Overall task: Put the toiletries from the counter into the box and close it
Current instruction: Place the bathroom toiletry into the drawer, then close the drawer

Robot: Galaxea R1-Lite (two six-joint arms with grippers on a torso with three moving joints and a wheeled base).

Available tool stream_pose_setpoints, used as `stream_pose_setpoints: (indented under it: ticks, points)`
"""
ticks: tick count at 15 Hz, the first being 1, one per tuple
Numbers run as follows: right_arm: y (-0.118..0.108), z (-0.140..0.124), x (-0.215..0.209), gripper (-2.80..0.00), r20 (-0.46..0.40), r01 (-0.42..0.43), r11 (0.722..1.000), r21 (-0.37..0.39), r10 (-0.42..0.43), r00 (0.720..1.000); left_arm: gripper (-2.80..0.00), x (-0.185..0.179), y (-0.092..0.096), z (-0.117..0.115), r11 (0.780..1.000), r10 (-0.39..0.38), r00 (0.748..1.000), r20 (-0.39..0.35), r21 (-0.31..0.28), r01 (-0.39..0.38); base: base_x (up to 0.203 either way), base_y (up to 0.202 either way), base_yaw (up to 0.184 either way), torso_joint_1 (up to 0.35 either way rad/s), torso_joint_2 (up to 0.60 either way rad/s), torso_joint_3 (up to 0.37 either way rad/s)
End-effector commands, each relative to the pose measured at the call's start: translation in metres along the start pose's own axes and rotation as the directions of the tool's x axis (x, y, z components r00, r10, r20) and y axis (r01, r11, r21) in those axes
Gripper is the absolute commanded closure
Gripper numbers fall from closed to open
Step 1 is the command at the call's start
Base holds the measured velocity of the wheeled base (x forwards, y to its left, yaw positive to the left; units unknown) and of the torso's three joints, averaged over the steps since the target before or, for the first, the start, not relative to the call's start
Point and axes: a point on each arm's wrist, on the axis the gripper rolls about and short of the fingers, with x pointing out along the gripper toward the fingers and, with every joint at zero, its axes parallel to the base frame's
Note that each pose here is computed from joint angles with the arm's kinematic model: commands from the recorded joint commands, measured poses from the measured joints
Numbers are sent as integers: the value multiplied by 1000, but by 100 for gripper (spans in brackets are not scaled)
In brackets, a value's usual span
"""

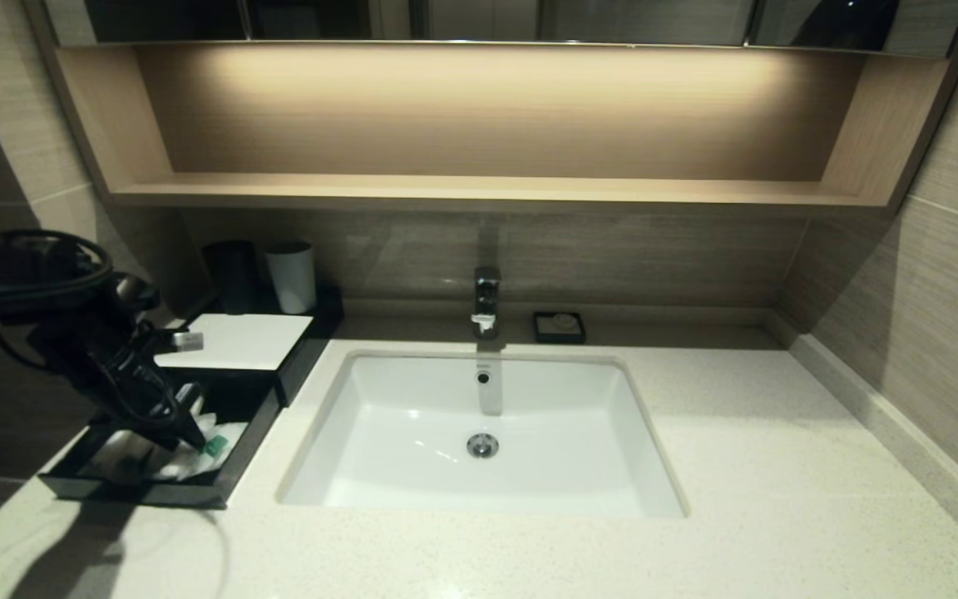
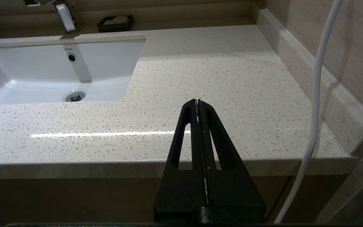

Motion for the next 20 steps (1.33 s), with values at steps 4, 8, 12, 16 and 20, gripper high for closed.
stream_pose_setpoints:
  ticks: [4, 8, 12, 16, 20]
  points:
    - [0, 0, 0, 0, -1, 0, 1000, 0, 0, 1000, -280, -25, -9, -5, 1000, 12, 999, 49, 16, -13, 0, 0, 0, 0, 0, 0]
    - [0, 0, 0, 0, -1, 0, 1000, 0, 0, 1000, -280, -73, -29, -22, 999, 30, 991, 134, 37, -35, 0, 0, 0, 0, 0, 0]
    - [0, 0, 0, 0, -1, 0, 1000, 0, 0, 1000, -280, -121, -49, -57, 999, 53, 981, 186, -18, -50, 0, 0, 0, 0, 0, 0]
    - [0, 0, 0, 0, -1, 0, 1000, 0, 0, 1000, 0, -126, -40, -132, 969, 97, 995, 8, -231, -92, 0, 0, 0, 0, 0, 0]
    - [0, 0, 0, 0, -1, 0, 1000, 0, 0, 1000, 0, -99, -9, -157, 902, 228, 969, -97, -354, -248, 0, 0, 0, 0, 0, 0]
